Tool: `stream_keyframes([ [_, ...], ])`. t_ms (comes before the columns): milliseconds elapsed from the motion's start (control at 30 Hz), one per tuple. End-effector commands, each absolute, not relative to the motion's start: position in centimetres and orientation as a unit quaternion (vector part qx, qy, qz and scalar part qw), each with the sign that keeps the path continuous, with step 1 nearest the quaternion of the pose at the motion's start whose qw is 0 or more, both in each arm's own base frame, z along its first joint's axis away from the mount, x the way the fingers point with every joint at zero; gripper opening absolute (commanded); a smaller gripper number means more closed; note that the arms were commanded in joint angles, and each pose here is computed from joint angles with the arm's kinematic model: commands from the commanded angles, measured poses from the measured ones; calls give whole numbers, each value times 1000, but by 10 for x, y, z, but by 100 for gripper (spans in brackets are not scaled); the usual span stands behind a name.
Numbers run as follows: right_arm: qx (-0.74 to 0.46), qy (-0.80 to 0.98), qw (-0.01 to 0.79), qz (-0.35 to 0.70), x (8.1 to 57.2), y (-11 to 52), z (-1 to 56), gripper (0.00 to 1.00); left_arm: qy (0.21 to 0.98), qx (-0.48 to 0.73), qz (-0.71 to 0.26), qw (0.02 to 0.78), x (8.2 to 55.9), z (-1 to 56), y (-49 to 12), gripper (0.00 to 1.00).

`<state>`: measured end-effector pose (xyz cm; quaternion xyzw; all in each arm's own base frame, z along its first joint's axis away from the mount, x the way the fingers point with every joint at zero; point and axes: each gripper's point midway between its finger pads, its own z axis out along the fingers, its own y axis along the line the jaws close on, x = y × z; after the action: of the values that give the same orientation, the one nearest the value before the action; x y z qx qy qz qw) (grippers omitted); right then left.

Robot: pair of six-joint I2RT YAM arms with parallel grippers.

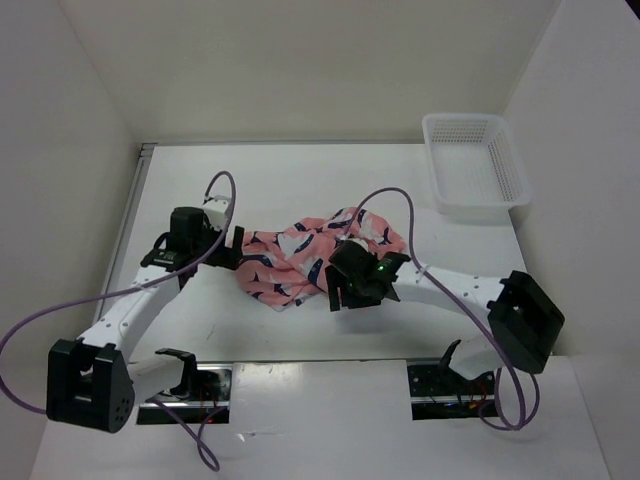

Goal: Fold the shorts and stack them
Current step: Move the shorts to the center of the board, then fold the shorts

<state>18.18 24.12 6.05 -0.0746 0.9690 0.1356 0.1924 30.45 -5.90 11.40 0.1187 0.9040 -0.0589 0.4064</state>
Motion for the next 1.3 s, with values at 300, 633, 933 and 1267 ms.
stream_keyframes([
  [300,32,976,217,-15,202,204,23,89,889,117,-22,443,339,71,-61,100],
  [633,19,972,232,-25,217,213,8,57,900,138,-62,409,343,50,-78,65],
  [933,6,950,311,8,284,214,67,0,881,131,-53,451,366,75,-78,2],
  [1267,4,828,558,59,447,179,336,0,766,23,48,641,456,270,-24,0],
])
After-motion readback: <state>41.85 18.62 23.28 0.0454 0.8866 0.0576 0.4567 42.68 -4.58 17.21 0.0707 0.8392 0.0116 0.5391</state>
